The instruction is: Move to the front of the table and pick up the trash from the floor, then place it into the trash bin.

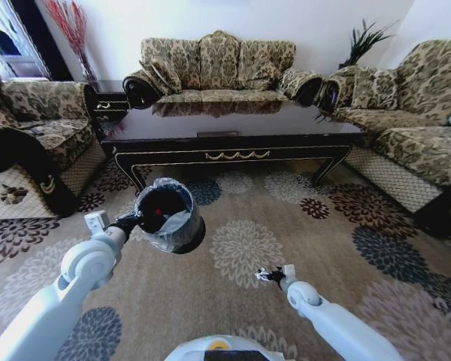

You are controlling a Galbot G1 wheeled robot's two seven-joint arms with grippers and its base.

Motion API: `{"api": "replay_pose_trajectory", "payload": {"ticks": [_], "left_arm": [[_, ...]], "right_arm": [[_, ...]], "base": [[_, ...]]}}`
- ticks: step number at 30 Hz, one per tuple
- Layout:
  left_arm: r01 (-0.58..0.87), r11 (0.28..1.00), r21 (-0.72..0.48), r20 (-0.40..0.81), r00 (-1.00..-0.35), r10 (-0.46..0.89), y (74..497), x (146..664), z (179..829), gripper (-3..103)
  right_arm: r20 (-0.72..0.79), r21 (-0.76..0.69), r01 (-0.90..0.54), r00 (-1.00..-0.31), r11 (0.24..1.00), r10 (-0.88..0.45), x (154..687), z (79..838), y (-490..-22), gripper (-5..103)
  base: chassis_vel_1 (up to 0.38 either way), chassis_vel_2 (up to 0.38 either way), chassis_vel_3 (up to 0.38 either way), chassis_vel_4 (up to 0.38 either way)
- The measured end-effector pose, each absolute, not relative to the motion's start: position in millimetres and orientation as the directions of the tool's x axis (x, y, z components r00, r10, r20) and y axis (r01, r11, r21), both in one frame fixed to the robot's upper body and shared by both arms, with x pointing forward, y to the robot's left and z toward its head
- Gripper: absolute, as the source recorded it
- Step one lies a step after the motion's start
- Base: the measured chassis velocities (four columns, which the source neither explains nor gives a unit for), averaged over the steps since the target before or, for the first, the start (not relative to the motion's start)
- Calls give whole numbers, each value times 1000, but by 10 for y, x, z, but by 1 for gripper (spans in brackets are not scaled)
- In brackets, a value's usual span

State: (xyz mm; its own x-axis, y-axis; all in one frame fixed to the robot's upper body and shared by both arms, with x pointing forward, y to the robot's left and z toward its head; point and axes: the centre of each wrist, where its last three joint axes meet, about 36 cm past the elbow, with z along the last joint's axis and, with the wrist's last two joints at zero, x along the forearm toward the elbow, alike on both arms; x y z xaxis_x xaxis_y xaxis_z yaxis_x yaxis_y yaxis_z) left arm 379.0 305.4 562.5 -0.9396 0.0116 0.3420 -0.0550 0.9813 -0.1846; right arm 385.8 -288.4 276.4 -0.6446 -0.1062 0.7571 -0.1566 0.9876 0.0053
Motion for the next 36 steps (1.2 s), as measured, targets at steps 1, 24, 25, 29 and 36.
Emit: {"api": "replay_pose_trajectory", "payload": {"ticks": [1, 24, 25, 29, 36], "left_arm": [[-53, 981, -186, 341, -940, 13, 3053, 3790, 5624, 3], [-40, 983, -178, 333, -943, 21, 3052, 3842, 5622, 3], [-41, 983, -177, 334, -942, 21, 3055, 3847, 5620, 3], [-42, 984, -175, 334, -942, 19, 3060, 3851, 5621, 3], [-40, 984, -174, 333, -943, 20, 3062, 3853, 5625, 3]], "right_arm": [[762, 3, -160, -639, 987, -106, 3875, 2738, -2861, 100], [789, -16, -137, -611, 991, -72, 4110, 2397, -2772, 88], [788, -17, -136, -611, 991, -70, 4117, 2387, -2779, 83], [787, -20, -138, -613, 990, -70, 4118, 2376, -2788, 71], [787, -19, -141, -613, 990, -72, 4084, 2372, -2792, 50]], "base": [[0, 0, 0, 0], [0, 0, 0, 0], [0, 0, 0, 0], [0, 0, 0, 0], [0, 0, 0, 0]]}}
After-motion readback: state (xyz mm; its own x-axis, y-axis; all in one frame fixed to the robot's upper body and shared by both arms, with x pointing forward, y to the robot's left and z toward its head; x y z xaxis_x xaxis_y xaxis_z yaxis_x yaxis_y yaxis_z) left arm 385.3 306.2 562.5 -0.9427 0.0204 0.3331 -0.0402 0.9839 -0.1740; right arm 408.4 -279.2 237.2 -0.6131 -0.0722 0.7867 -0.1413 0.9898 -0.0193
